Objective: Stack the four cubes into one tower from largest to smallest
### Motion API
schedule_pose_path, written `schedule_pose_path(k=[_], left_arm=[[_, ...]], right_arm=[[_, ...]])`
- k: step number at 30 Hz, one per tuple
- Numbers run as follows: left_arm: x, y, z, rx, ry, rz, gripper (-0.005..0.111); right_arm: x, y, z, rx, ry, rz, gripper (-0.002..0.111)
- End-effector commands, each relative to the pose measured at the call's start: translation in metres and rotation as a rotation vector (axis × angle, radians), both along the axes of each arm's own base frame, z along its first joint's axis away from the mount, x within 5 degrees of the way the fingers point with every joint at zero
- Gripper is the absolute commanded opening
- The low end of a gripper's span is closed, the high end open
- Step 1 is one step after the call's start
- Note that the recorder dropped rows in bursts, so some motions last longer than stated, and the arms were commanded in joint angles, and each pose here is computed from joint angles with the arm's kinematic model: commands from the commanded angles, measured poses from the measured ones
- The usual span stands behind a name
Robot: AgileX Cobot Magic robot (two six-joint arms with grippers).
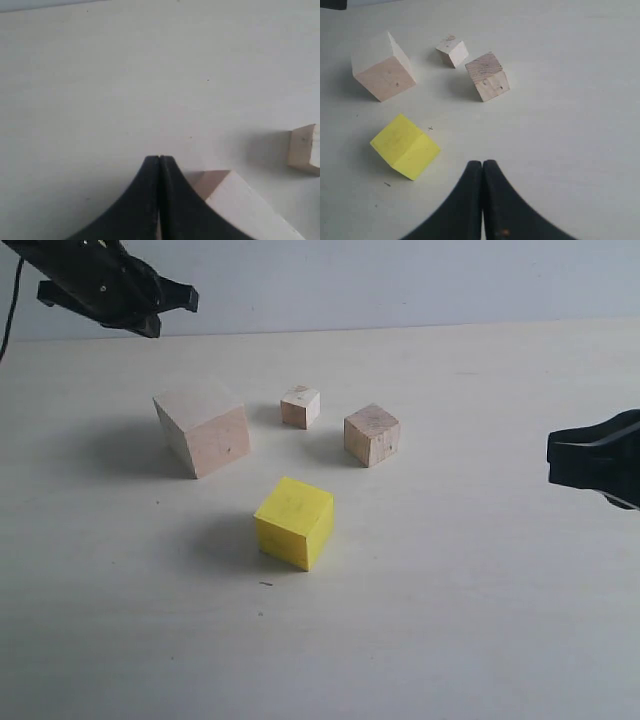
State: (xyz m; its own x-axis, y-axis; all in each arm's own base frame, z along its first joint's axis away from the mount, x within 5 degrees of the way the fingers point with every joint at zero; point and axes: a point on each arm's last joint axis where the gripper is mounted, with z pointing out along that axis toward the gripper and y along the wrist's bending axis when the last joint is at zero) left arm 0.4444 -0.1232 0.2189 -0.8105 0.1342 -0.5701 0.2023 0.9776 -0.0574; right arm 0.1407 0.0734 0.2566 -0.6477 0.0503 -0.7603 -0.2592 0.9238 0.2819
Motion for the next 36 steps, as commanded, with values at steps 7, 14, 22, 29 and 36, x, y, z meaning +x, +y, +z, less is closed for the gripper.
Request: schedule_pose_path(k=[7, 14, 22, 29, 36], left_arm=[[0.023, -0.010, -0.042, -0.012, 0.070, -0.027, 0.000], [0.024, -0.019, -0.062, -0.047, 0.142, -0.104, 0.000], [0.016, -0.026, -0.064, -0.075, 0.211, -0.188, 0.000], [0.004, -0.046, -0.065, -0.058, 0.265, -0.287, 0.000], [-0.013, -0.077, -0.066, -0.040, 0.302, -0.380, 0.000]], right_arm=[[0.001, 0.001, 0.003, 0.001, -0.014, 0.005, 0.000], [0.001, 0.001, 0.003, 0.002, -0.013, 0.004, 0.000], [0.001, 0.001, 0.003, 0.002, -0.013, 0.004, 0.000], [0.001, 0.001, 0.003, 0.002, -0.013, 0.004, 0.000], [0.001, 0.001, 0.003, 0.001, -0.011, 0.004, 0.000]])
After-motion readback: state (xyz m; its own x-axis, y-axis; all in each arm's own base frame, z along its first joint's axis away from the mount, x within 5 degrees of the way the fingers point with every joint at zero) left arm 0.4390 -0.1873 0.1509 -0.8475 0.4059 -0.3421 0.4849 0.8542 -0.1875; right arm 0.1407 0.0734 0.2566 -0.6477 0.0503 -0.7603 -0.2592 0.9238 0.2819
